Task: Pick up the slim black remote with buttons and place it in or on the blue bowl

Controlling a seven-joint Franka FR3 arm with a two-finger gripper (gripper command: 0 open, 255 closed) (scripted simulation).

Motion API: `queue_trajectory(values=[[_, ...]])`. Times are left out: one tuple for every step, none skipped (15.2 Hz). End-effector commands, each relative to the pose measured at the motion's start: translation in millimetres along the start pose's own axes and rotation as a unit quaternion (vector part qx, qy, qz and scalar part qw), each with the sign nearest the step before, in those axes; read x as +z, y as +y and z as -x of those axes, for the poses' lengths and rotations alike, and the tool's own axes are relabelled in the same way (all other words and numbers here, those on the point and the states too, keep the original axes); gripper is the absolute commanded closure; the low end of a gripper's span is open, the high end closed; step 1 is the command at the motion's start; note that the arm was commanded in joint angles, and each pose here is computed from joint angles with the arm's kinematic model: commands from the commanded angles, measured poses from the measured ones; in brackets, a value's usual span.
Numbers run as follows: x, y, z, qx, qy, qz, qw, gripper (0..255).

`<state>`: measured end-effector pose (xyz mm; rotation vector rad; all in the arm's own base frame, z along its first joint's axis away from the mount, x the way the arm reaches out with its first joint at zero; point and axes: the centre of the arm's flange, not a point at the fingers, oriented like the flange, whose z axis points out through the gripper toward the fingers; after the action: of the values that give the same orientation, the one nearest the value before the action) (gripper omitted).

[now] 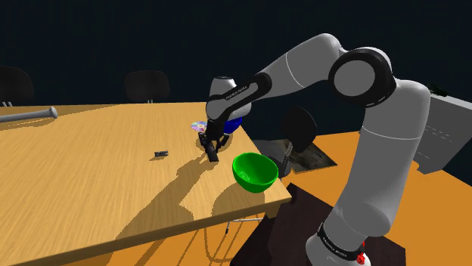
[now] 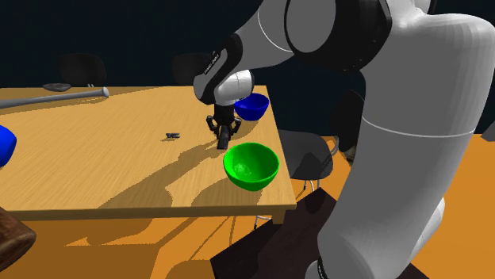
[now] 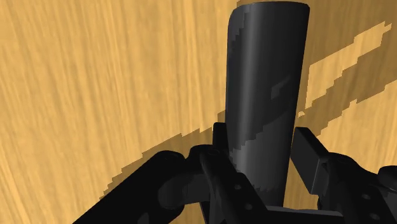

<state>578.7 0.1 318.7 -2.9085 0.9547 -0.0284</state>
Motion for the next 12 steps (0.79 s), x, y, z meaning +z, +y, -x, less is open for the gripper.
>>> queue_trajectory(values=[[-3.4, -1.9, 1.3, -0.001, -0.002, 0.0, 1.0, 255], [-8.7, -2.3, 1.3, -0.001, -0.002, 0.0, 1.0, 255], [-13.9, -2.7, 1.3, -0.001, -0.002, 0.0, 1.0, 255], [-19.2, -3.2, 1.4, -0.001, -0.002, 0.0, 1.0, 255], [-24.5, -3.6, 1.4, -0.001, -0.002, 0.0, 1.0, 255], [-29.7, -4.0, 1.4, -0.001, -0.002, 0.0, 1.0, 255], [-35.0, -4.5, 1.5, -0.001, -0.002, 0.0, 1.0, 255], [-40.3, -4.9, 1.5, -0.001, -0.002, 0.0, 1.0, 255], [-45.5, -5.3, 1.6, -0.001, -0.002, 0.0, 1.0, 255], [-50.8, -5.8, 1.6, -0.001, -0.002, 0.0, 1.0, 255], [-56.0, -6.2, 1.6, -0.001, -0.002, 0.0, 1.0, 255], [-61.3, -6.6, 1.7, -0.001, -0.002, 0.0, 1.0, 255]])
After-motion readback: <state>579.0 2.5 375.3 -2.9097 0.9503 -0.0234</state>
